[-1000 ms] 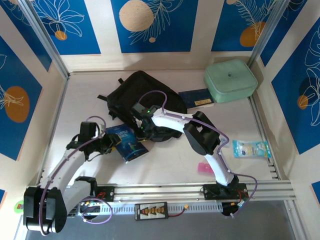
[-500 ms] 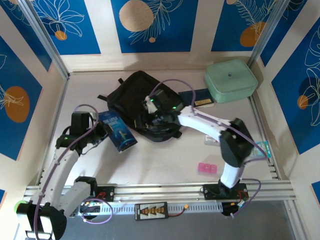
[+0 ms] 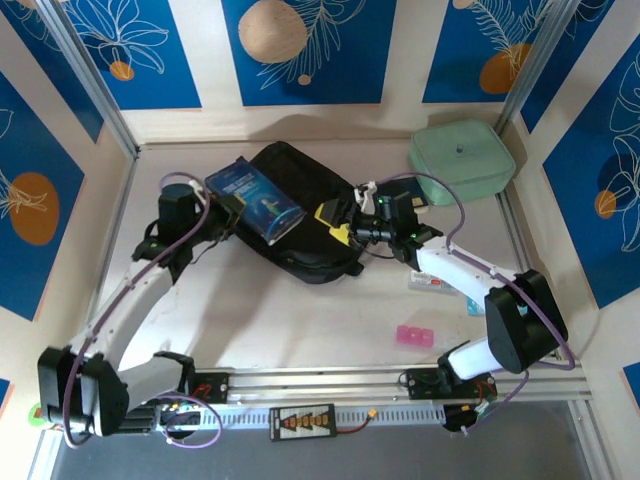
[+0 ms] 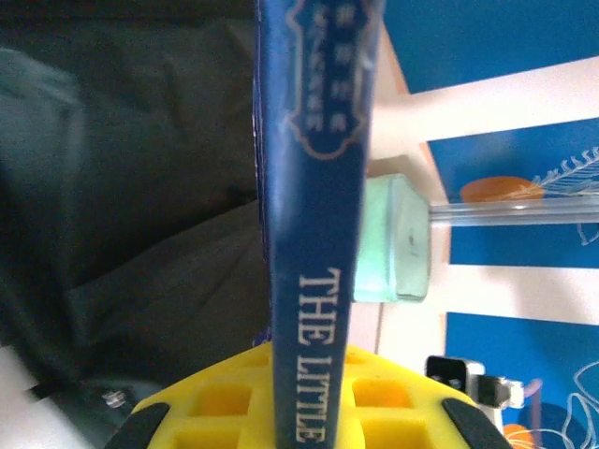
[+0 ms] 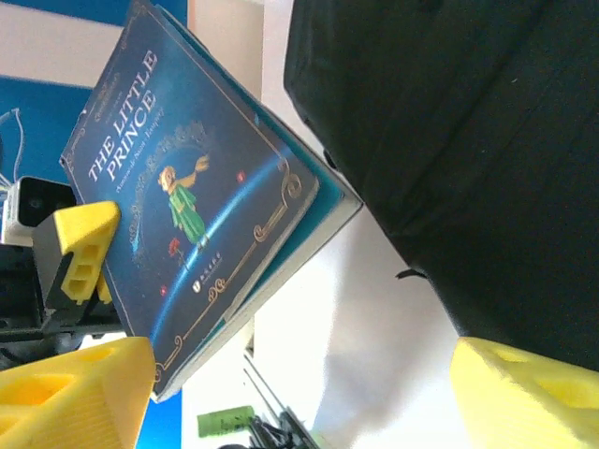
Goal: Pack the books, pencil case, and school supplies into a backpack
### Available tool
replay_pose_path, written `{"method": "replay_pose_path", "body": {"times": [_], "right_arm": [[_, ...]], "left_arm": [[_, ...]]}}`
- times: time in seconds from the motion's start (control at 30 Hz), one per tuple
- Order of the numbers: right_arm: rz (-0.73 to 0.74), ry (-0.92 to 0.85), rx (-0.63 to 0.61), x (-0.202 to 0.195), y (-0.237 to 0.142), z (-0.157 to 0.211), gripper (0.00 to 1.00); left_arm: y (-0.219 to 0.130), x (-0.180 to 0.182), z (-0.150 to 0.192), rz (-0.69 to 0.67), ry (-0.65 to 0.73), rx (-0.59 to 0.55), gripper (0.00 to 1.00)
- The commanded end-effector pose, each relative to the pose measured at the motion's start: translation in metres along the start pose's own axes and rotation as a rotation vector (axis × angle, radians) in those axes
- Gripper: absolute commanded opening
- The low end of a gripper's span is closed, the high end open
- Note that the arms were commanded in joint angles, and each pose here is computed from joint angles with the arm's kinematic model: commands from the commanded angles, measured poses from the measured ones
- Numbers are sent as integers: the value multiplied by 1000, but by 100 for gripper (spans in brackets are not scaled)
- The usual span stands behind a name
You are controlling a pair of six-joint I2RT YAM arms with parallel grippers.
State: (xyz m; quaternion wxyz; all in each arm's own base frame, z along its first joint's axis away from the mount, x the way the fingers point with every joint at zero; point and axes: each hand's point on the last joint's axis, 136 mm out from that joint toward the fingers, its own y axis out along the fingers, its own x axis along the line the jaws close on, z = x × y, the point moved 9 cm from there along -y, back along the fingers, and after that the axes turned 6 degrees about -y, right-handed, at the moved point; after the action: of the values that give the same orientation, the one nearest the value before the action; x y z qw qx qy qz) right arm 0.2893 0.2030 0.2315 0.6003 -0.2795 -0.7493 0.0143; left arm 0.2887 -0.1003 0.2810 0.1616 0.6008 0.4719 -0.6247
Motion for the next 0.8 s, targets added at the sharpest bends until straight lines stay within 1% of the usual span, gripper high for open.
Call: {"method": "replay_pose_path", "body": {"times": [0.0,0.1,0.2,0.3,0.63,0.77], "right_arm": [[-149,127,-76,19,-6,-13,88],[-185,218,-92,14,-2,-16,92],[-236,273,-101,12,3,-21,92],[-269,320,-103,12,10,-26,93],[-297,354,-88,15,31,-37,90],[-332,345,-91,19,38,-43,85]], "left_arm": [[15,-53,-2,251,-19,-60,0],[34,-62,5,306,-49,-56,0],[46,-65,8,330,-78,-42,0],[50,-67,11,336,-87,-34,0],[49,-67,15,349,-136,-30,0],[52,-66,17,359,-161,-14,0]]}}
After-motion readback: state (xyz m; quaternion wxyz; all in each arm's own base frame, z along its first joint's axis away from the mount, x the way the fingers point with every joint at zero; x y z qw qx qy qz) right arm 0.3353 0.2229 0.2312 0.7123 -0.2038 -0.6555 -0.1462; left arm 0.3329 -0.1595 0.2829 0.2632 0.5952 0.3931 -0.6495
